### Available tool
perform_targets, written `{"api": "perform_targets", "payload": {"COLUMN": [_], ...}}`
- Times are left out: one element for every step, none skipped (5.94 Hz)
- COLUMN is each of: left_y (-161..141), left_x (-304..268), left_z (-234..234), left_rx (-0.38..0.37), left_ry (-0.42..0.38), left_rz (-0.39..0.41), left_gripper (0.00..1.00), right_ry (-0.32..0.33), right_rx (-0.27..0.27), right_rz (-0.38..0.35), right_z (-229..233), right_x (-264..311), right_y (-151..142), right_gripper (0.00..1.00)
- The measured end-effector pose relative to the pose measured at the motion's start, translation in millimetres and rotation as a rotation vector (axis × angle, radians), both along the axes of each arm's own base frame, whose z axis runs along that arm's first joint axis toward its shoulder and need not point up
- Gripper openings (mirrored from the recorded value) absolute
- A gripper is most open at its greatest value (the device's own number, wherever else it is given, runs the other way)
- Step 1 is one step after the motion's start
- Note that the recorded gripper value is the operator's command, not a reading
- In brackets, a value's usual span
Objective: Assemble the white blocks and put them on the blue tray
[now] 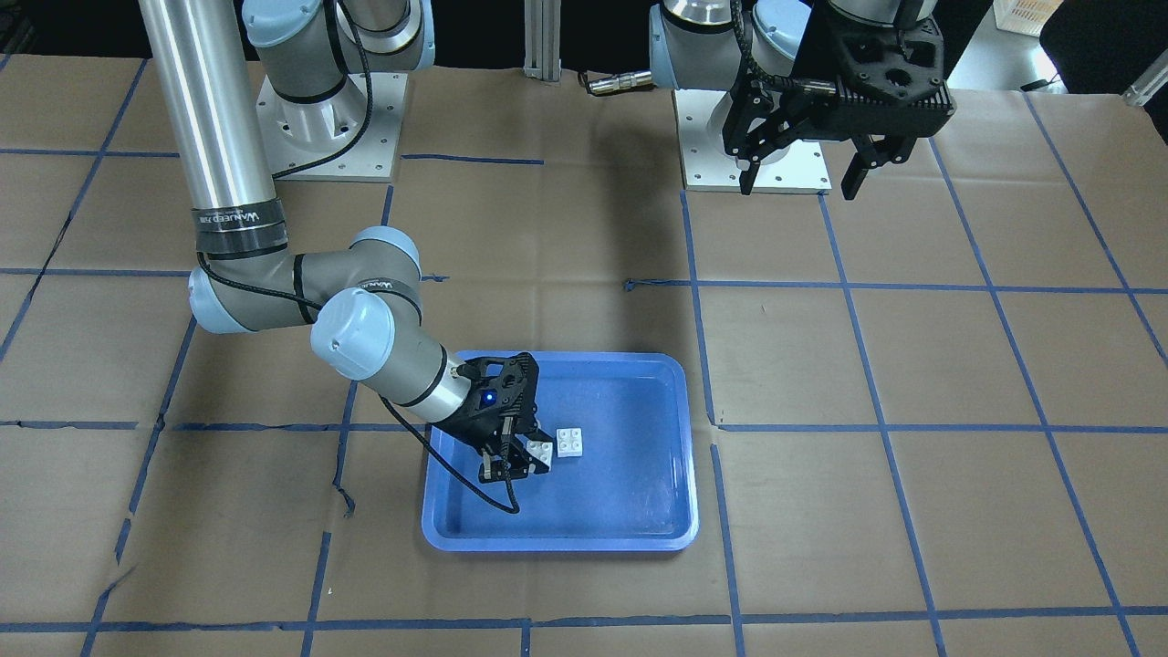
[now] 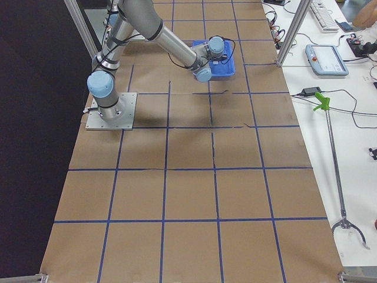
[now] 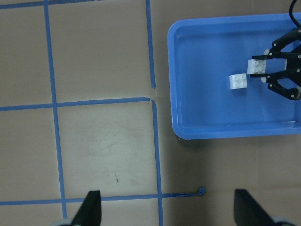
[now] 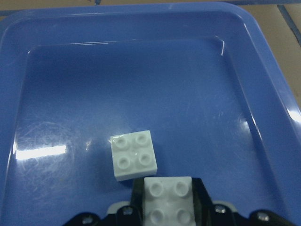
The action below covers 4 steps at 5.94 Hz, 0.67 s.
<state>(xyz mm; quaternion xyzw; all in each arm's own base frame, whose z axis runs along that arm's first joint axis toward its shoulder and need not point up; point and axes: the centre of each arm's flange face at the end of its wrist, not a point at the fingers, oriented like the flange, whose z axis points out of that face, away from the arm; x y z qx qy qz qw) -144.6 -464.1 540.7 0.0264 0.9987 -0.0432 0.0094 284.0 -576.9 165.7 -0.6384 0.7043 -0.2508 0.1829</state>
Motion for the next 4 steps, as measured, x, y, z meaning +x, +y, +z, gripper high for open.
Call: {"api": "perform_targets", "payload": {"left_y": [0.0,0.1,0.1,0.1], "left_x": [0.3,0.4,0.5,0.5], "left_z": [0.0,-0.1,0.1,0.3], "left_rx": [0.0,0.0,0.0,-0.001], "left_ry": [-0.001,-0.001,-0.001,-0.002], "left_rz": [0.001,0.001,0.001,0.001], "left_gripper": [0.99,0.99,0.99,0.99], "right_ry": [-0.001,0.0,0.0,0.001], "right_rx": [0.008,0.014,0.018,0.02], "right_rz": [-0.006,-0.005,-0.001,0.008], "right_z": [0.6,-0.5,-1.9,-3.3], "right_x": [0.0,1.2,4.0,9.3], "right_y": [4.4,7.0,9.2,11.9], "right_gripper": [0.25,0.25,0.26,0.26]}}
